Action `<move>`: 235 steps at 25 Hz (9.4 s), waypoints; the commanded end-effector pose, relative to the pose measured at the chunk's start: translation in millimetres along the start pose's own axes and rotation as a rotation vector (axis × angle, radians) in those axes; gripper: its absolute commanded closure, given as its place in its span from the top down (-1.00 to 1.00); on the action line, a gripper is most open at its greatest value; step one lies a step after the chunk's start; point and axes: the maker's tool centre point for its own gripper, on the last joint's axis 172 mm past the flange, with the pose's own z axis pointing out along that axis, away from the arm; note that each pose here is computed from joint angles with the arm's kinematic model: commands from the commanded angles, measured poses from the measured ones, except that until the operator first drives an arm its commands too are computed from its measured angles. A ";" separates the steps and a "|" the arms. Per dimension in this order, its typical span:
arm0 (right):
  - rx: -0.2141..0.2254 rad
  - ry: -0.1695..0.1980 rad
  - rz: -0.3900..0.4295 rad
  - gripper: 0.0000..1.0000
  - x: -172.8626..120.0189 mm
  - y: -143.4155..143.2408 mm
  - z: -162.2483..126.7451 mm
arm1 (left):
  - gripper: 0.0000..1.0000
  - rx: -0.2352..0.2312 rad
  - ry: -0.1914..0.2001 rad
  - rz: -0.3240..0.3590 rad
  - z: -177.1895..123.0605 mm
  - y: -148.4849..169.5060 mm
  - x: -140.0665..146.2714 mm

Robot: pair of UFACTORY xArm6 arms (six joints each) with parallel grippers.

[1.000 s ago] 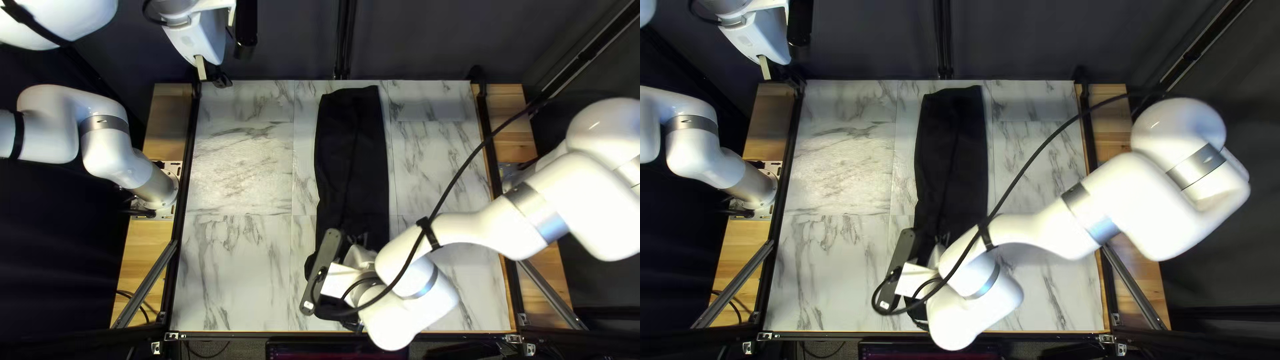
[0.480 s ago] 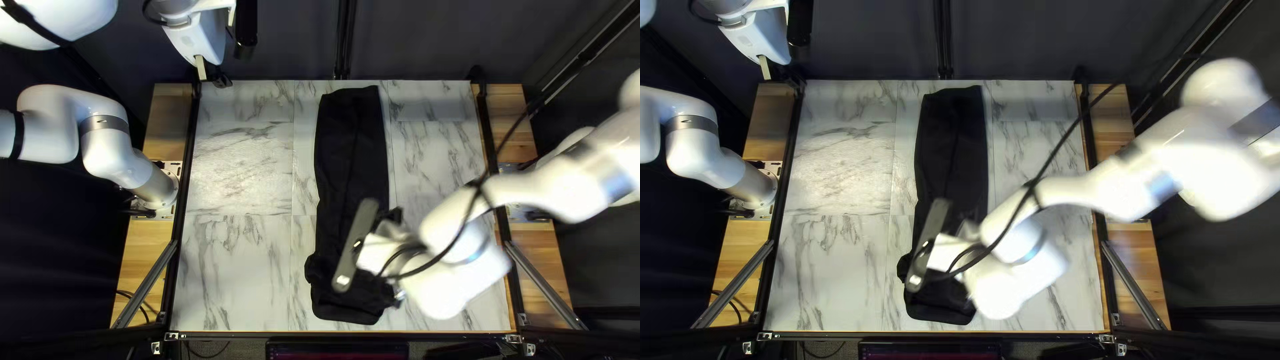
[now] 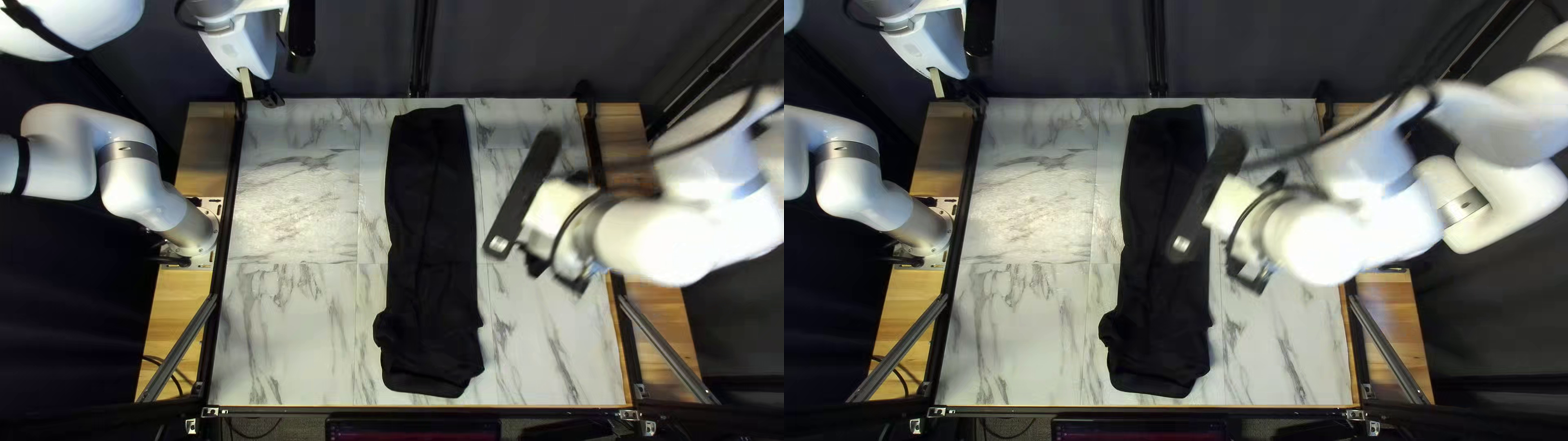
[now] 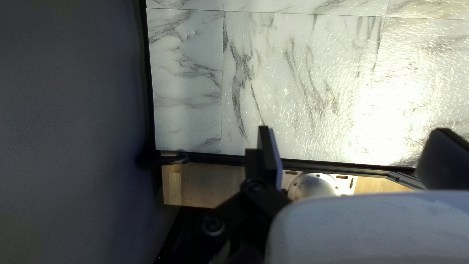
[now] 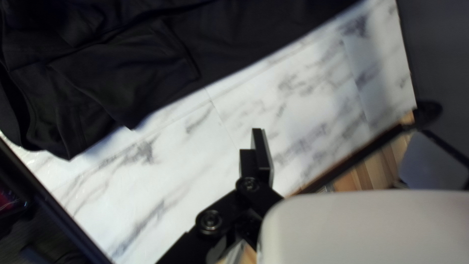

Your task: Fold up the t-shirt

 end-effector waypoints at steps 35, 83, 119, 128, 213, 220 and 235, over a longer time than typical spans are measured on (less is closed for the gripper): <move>0.033 0.113 -0.115 1.00 -11.3 93.5 -31.7 | 1.00 0.000 0.000 0.000 0.0 0.0 0.0; 0.106 0.169 -0.295 1.00 -19.3 149.1 -35.1 | 1.00 -0.052 0.106 -0.037 267.6 328.6 128.9; 0.106 0.169 -0.295 1.00 -19.3 149.1 -35.1 | 1.00 0.093 -0.043 0.128 358.1 408.8 148.0; 0.106 0.169 -0.295 1.00 -19.3 149.1 -35.1 | 1.00 0.103 -0.086 0.099 373.5 384.0 134.7; 0.106 0.169 -0.295 1.00 -19.3 149.1 -35.1 | 0.16 -0.186 -0.069 0.625 377.1 400.2 12.9; 0.106 0.169 -0.295 1.00 -19.3 149.1 -35.1 | -1.00 -0.186 -0.070 0.632 386.6 393.1 16.0; 0.106 0.169 -0.295 1.00 -19.3 149.1 -35.1 | -1.00 -0.125 -0.009 0.566 337.2 369.6 35.7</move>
